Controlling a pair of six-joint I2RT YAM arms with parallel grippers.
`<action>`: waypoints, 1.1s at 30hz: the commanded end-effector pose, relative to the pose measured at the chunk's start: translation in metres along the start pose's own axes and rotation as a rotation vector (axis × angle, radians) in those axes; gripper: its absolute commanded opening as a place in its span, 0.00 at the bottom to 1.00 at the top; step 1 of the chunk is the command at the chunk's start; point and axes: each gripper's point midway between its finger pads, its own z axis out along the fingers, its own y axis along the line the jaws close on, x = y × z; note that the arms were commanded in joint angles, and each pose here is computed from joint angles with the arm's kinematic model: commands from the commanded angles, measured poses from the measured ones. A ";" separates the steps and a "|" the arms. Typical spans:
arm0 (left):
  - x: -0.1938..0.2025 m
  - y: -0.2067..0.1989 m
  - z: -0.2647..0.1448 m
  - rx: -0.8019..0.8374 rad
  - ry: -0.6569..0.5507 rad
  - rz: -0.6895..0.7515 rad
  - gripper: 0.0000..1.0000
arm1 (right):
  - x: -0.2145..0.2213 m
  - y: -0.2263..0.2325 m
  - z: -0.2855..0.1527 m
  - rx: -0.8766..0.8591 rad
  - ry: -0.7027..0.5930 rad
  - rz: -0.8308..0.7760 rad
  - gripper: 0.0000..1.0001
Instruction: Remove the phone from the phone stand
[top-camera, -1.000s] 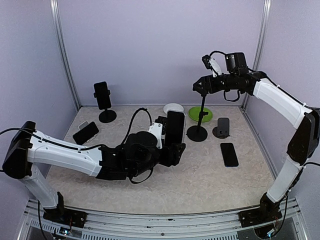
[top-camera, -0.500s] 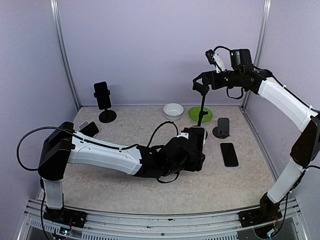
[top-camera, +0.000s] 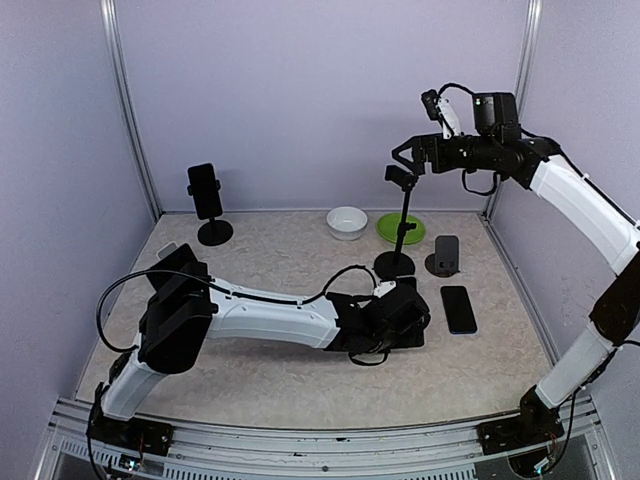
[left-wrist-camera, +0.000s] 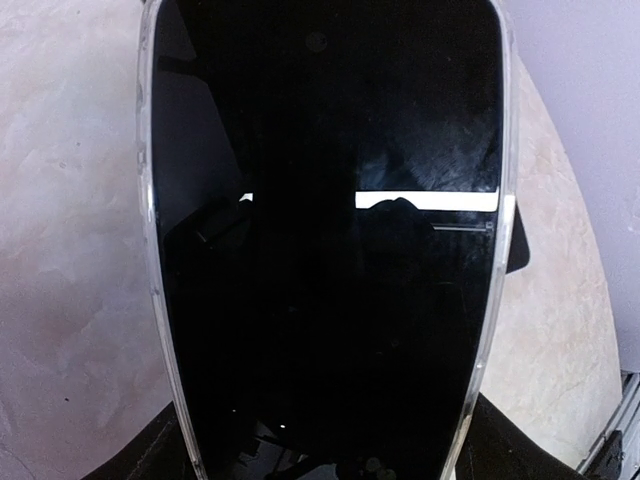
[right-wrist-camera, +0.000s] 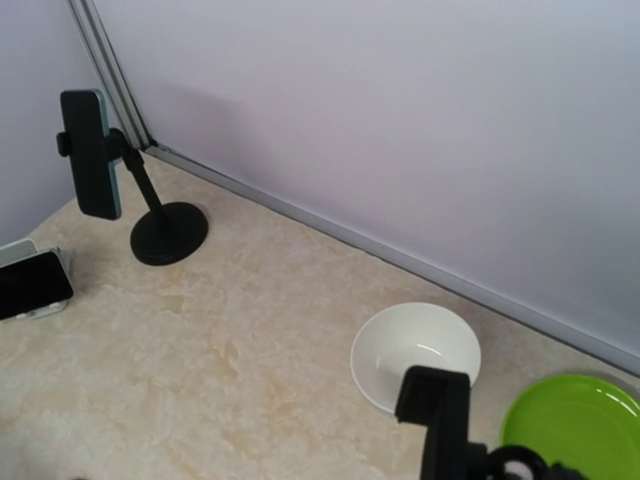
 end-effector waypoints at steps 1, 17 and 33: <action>-0.009 0.002 0.006 -0.051 -0.033 -0.057 0.32 | -0.008 0.000 -0.015 0.011 -0.029 0.004 0.97; 0.001 0.025 0.053 -0.192 -0.041 -0.027 0.36 | -0.007 0.001 -0.025 0.026 -0.037 0.004 0.98; -0.024 0.003 0.050 -0.104 -0.091 -0.045 0.81 | -0.008 0.002 -0.022 0.013 -0.028 0.000 0.99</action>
